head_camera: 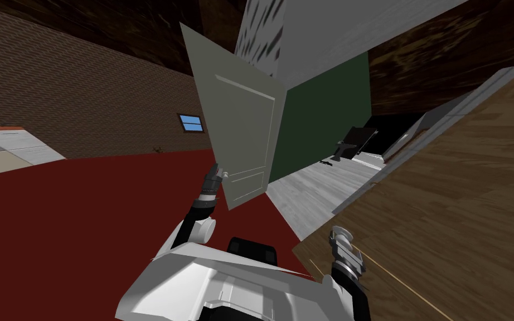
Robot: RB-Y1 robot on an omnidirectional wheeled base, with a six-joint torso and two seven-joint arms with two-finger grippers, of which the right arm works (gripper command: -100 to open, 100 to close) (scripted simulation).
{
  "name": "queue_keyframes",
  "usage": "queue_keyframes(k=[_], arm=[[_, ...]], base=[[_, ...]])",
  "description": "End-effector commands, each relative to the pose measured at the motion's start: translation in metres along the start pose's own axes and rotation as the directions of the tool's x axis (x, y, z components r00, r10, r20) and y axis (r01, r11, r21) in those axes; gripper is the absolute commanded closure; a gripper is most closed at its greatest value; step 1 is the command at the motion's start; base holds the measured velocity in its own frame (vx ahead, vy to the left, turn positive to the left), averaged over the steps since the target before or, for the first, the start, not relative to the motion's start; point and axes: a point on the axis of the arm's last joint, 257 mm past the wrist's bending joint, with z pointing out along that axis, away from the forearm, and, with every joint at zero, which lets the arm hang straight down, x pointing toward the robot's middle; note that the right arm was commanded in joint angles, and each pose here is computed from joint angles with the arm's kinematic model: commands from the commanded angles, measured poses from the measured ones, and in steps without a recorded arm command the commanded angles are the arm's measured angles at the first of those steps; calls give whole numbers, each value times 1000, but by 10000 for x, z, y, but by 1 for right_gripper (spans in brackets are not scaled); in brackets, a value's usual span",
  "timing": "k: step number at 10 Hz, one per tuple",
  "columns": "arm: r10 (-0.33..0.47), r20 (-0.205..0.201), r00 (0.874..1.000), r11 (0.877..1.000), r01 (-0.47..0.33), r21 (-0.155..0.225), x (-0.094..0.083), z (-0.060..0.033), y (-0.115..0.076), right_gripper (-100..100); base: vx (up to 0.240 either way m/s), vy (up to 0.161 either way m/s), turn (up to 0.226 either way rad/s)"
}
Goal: Pull the door open
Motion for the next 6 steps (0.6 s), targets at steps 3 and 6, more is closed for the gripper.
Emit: queue_keyframes(k=[3, 6], arm=[[0, 0, 1000, 1000, 0, 0, 0, 0, 0, 100], [0, 0, 1000, 1000, 0, 0, 0, 0, 0, 100]], base=[[8, -2, -1], [-7, 0, 5]])
